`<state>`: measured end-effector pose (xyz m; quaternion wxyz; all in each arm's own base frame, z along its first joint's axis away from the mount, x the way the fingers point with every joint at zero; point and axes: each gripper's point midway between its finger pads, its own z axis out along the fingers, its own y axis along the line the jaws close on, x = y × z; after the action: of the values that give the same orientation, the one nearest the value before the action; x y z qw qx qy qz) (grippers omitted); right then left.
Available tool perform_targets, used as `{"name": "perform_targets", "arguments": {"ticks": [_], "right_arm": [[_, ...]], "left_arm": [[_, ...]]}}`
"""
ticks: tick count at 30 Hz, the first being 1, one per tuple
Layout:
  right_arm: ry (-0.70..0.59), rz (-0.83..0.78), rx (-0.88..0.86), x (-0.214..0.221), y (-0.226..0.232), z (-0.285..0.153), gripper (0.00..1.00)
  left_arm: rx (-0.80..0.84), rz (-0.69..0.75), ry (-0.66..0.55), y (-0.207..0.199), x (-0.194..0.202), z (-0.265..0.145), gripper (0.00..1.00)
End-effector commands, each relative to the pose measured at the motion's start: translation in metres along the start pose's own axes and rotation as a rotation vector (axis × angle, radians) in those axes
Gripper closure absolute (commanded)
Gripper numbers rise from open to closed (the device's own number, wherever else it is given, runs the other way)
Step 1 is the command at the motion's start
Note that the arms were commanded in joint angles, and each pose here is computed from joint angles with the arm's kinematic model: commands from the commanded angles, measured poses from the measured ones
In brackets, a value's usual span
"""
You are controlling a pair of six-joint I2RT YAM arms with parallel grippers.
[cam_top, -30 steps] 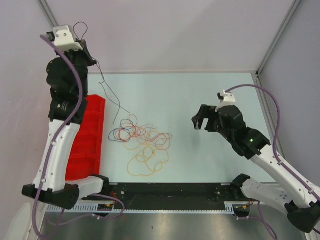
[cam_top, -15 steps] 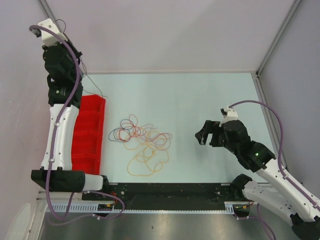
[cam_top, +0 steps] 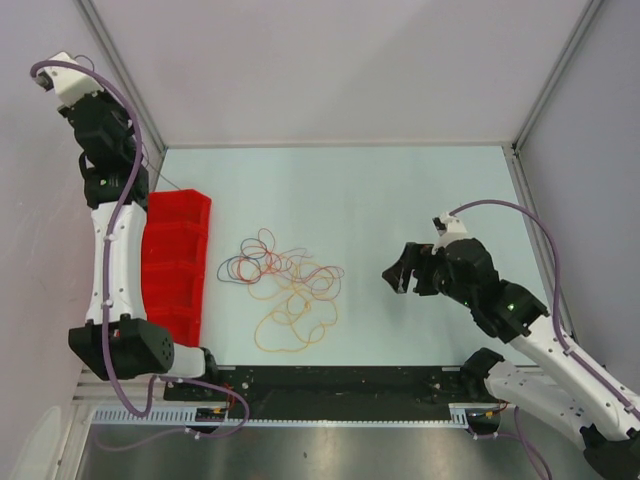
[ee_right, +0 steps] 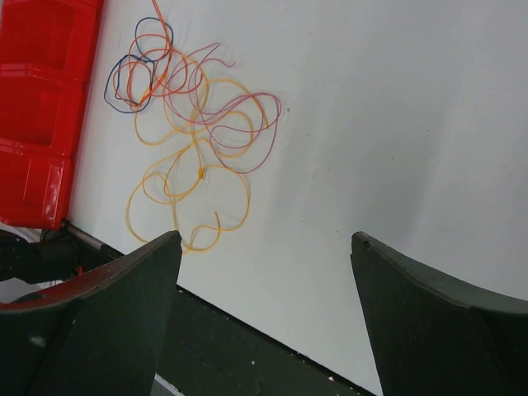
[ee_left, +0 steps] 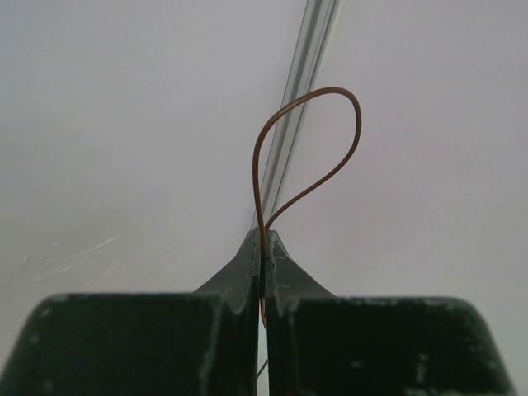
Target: Untangle the cables
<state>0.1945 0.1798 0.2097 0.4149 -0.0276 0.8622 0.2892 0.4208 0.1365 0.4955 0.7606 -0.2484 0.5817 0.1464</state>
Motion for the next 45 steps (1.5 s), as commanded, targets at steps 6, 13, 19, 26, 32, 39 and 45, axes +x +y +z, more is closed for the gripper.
{"name": "perform_targets", "arguments": {"ticks": [6, 13, 19, 26, 32, 39, 45], "right_arm": [[0.020, 0.037, -0.068, 0.001, 0.020, 0.007, 0.14], [0.036, 0.031, -0.074, 0.000, 0.025, 0.015, 0.14], [0.031, 0.021, -0.068, -0.003, 0.027, 0.016, 0.15], [0.048, 0.017, -0.053, 0.004, 0.029, 0.024, 0.15], [0.048, 0.016, -0.051, 0.005, 0.031, 0.024, 0.15], [0.065, -0.008, -0.051, 0.013, 0.036, 0.029, 0.14], [0.067, -0.014, -0.061, 0.015, 0.042, 0.030, 0.15]], "left_arm": [[-0.035, -0.104, -0.036, 0.025, 0.010, 0.021, 1.00], [-0.059, -0.095, -0.041, 0.038, 0.016, 0.035, 1.00], [0.002, -0.124, -0.038, 0.021, 0.020, 0.051, 1.00], [-0.005, -0.190, -0.093, 0.021, 0.014, 0.057, 1.00], [0.053, -0.243, -0.111, 0.009, 0.015, 0.058, 1.00], [0.007, -0.247, -0.126, 0.018, 0.023, 0.056, 1.00], [0.037, -0.227, -0.119, 0.008, 0.071, 0.064, 1.00]]}}
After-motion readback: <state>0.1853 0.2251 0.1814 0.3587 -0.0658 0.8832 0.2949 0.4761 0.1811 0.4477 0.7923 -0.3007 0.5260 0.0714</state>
